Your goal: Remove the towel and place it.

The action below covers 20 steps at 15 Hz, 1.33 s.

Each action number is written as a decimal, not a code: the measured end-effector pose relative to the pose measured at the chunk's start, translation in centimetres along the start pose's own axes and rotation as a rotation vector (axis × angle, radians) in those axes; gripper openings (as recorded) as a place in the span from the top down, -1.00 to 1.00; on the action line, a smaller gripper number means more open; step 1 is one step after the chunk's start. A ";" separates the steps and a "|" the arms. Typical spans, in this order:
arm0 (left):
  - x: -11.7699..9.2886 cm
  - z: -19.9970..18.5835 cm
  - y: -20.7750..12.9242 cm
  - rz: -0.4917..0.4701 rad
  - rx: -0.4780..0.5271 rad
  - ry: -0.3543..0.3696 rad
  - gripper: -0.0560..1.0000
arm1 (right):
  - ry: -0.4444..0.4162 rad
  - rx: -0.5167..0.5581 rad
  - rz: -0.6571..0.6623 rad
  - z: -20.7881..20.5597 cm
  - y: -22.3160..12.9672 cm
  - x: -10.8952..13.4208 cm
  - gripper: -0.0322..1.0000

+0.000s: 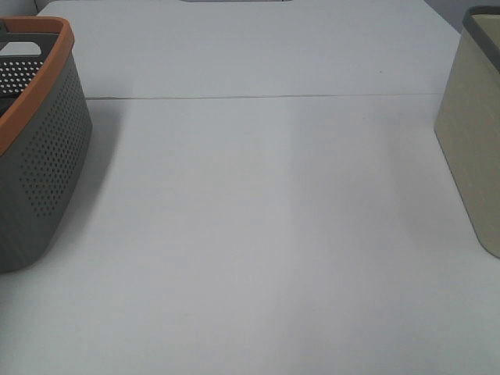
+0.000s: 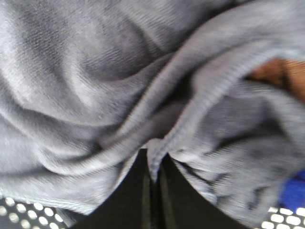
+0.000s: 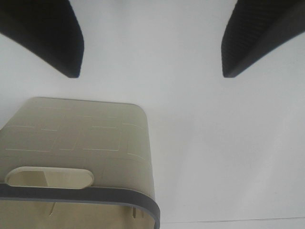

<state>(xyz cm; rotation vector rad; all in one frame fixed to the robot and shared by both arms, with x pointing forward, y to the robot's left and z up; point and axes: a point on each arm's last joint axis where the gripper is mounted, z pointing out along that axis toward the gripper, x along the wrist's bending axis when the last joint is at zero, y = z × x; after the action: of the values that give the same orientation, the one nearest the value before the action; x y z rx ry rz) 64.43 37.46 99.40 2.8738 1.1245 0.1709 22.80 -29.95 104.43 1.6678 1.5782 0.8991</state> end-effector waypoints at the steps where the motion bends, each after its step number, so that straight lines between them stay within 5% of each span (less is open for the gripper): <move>1: -0.2 -1.0 0.0 -0.019 -0.010 0.001 0.89 | 0.000 0.000 0.000 0.0 0.0 0.0 -0.43; 6: -1.9 -8.7 0.0 -0.153 -0.175 0.086 0.89 | 0.000 0.000 0.000 0.0 0.0 0.0 -0.43; 20: -8.0 -20.9 -2.2 -0.150 -0.463 0.262 0.89 | -0.013 -0.001 0.000 0.0 0.0 -0.1 -0.43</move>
<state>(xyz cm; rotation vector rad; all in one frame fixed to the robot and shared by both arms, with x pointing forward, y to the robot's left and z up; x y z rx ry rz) 54.56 33.75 119.23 2.3959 1.1487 0.7137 22.80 -30.07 104.43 1.6694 1.5694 0.8869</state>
